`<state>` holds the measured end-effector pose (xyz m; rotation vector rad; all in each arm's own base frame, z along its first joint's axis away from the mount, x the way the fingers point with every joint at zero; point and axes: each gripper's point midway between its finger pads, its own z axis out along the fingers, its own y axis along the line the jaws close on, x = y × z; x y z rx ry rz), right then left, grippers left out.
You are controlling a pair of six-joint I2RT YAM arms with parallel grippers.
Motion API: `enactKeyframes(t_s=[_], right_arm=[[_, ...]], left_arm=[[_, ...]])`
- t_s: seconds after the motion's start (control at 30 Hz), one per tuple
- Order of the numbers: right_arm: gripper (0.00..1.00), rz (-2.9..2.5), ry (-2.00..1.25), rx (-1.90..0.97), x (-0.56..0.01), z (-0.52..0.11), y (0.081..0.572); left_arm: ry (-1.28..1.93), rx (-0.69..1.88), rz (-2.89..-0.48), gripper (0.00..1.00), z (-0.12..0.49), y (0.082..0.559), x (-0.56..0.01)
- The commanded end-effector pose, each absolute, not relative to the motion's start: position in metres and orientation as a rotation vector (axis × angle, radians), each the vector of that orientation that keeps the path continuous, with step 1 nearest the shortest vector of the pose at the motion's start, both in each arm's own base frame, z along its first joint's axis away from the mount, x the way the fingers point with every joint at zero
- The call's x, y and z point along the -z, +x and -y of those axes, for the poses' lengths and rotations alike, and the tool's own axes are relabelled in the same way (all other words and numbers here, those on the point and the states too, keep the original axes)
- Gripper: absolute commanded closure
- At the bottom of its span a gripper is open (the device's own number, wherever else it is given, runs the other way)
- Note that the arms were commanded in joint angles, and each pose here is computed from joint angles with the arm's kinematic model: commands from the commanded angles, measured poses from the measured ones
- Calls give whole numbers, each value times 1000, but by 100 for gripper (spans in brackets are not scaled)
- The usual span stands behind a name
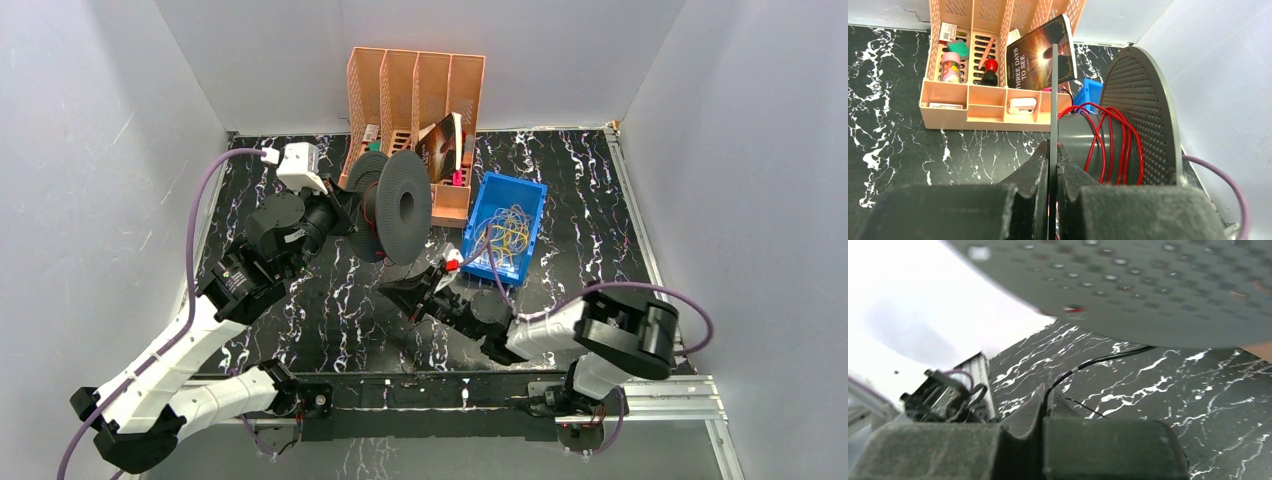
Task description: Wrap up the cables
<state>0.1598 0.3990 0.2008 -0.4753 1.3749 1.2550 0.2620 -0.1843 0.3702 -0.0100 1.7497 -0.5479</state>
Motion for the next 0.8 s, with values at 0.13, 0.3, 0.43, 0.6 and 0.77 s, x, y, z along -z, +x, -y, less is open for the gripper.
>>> enactKeyframes(t_s=[0.13, 0.3, 0.43, 0.6, 0.77], right_arm=[[100, -1449, -786, -1298, -212, -416, 97], [100, -1514, -921, -1354, -224, -420, 69], [100, -1619, -970, -1344, -235, -417, 59], [100, -1729, -991, -1303, -253, -410, 57], [100, -1784, -991, -1259, -278, -407, 61]], left_arm=[[-97, 539, -1639, 100, 178, 276, -398], [-74, 502, -1665, 100, 181, 281, -389], [-68, 459, -1696, 100, 179, 283, -375], [-52, 432, -1727, 100, 178, 283, -356], [19, 422, -1769, 100, 184, 280, -335]])
